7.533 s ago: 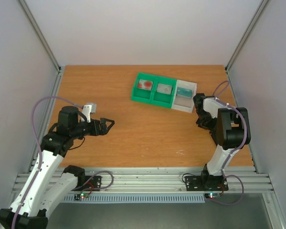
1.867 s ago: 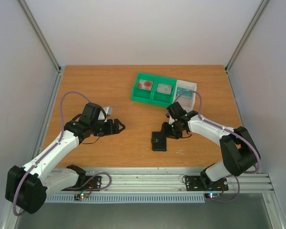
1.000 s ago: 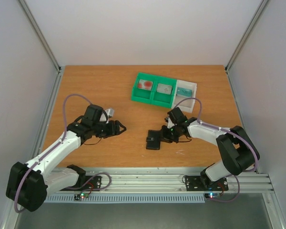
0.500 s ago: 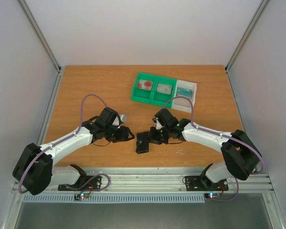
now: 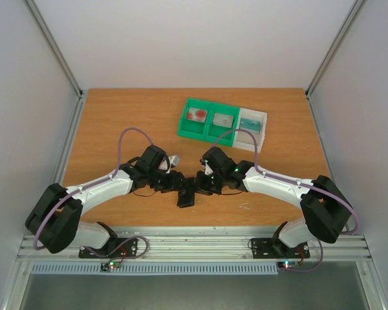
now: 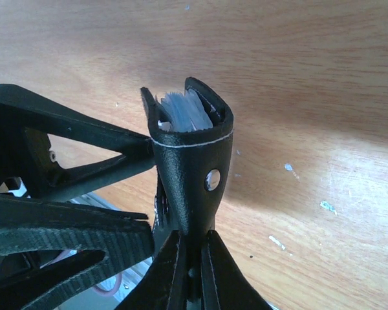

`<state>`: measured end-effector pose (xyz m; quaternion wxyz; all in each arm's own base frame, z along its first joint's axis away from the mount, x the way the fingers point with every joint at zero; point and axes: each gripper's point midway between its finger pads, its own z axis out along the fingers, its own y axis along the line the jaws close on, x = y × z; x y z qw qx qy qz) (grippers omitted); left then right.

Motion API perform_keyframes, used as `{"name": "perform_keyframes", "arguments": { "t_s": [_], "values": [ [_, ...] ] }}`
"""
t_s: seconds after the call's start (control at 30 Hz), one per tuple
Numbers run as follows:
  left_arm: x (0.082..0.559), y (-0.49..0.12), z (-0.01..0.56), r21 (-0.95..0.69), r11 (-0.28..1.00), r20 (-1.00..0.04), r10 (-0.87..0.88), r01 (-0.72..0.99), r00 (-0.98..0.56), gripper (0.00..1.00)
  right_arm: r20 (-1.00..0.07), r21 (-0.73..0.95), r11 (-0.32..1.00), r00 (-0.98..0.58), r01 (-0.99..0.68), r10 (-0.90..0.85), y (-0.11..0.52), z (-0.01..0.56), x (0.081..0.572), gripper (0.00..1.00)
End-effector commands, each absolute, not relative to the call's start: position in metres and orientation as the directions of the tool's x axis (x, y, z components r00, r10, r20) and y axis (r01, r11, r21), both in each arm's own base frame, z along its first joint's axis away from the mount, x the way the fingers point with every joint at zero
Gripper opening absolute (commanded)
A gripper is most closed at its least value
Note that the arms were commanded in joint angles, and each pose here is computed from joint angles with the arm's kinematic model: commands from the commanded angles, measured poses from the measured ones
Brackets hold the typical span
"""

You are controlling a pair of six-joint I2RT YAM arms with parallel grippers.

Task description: Take the credit cards out of the card holder

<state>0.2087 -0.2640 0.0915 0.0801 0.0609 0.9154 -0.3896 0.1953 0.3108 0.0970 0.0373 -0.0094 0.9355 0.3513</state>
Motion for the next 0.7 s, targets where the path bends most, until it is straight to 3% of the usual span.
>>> {"name": "perform_keyframes", "arguments": {
  "t_s": [0.0,0.67],
  "values": [
    [0.209,-0.274,0.089,-0.730,0.653,-0.200,0.075,0.200,-0.977,0.54,-0.110,0.694,0.718,-0.994,-0.057,0.027,0.323,0.114,0.203,0.01],
    [0.194,-0.268,0.068,-0.705,0.680,-0.150,0.135,0.201,-0.980,0.45,-0.089,0.688,0.726,-0.994,-0.021,0.056,0.325,0.103,0.205,0.01]
  ]
}}
